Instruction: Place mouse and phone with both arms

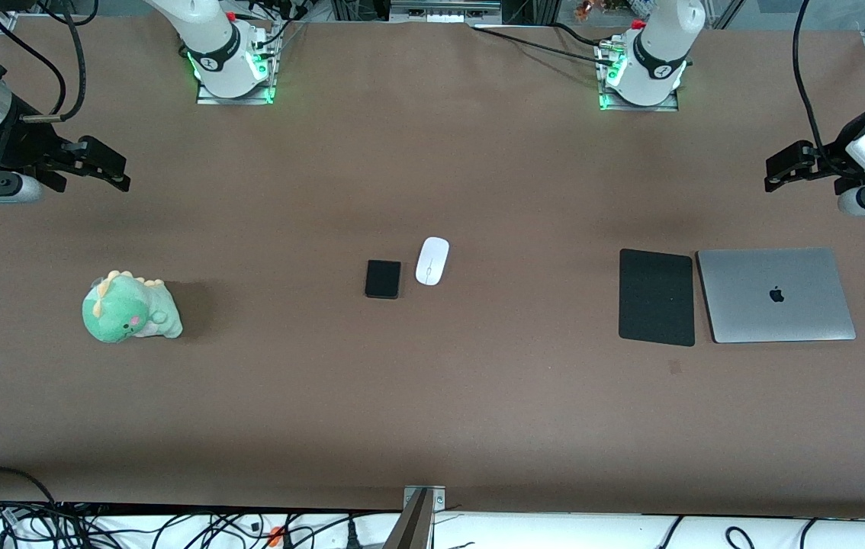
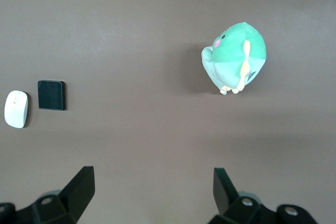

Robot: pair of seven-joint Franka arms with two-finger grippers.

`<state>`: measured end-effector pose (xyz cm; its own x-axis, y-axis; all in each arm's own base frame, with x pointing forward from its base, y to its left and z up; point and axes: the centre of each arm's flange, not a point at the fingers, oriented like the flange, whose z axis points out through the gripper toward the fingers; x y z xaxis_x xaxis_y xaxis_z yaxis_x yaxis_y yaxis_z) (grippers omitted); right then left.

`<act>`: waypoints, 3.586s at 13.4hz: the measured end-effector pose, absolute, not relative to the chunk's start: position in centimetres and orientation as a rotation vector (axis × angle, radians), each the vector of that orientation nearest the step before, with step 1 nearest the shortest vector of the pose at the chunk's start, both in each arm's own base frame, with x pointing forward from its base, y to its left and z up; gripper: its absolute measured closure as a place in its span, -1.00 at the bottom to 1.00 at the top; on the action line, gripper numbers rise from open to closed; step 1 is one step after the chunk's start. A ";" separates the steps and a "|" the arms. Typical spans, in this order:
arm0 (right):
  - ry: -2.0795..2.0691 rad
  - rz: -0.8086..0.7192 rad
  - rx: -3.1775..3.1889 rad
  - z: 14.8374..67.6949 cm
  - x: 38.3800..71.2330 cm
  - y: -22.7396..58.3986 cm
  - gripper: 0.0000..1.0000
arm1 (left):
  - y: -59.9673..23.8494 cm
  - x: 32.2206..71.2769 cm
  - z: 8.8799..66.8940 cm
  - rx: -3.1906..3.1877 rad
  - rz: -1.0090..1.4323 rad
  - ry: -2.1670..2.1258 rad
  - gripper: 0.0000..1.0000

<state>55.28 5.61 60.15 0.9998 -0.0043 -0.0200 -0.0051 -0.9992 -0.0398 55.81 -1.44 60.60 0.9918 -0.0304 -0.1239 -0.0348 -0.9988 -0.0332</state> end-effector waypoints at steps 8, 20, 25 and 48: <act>0.007 0.031 -3.102 60.2 55.3 5.6 -1.00 | -1.4 55.8 60.6 -3.100 0.195 0.050 -1.00; 0.007 0.031 -3.102 60.2 55.3 5.6 -1.00 | -1.4 55.6 60.3 -3.097 0.229 0.049 -1.00; 0.007 0.031 -3.101 60.2 55.3 5.6 -1.00 | -0.8 55.6 58.8 -3.091 0.305 0.034 -1.00; 0.007 0.048 -3.102 59.5 55.6 5.7 -1.00 | -30.5 58.4 38.0 -3.170 0.132 0.449 -1.00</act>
<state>55.58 5.70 59.53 0.9995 -0.0040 -0.0308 -0.0052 -0.9992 -0.0392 58.44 -30.49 37.96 0.9574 -0.2795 -0.0723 -0.2744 -0.9588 0.0737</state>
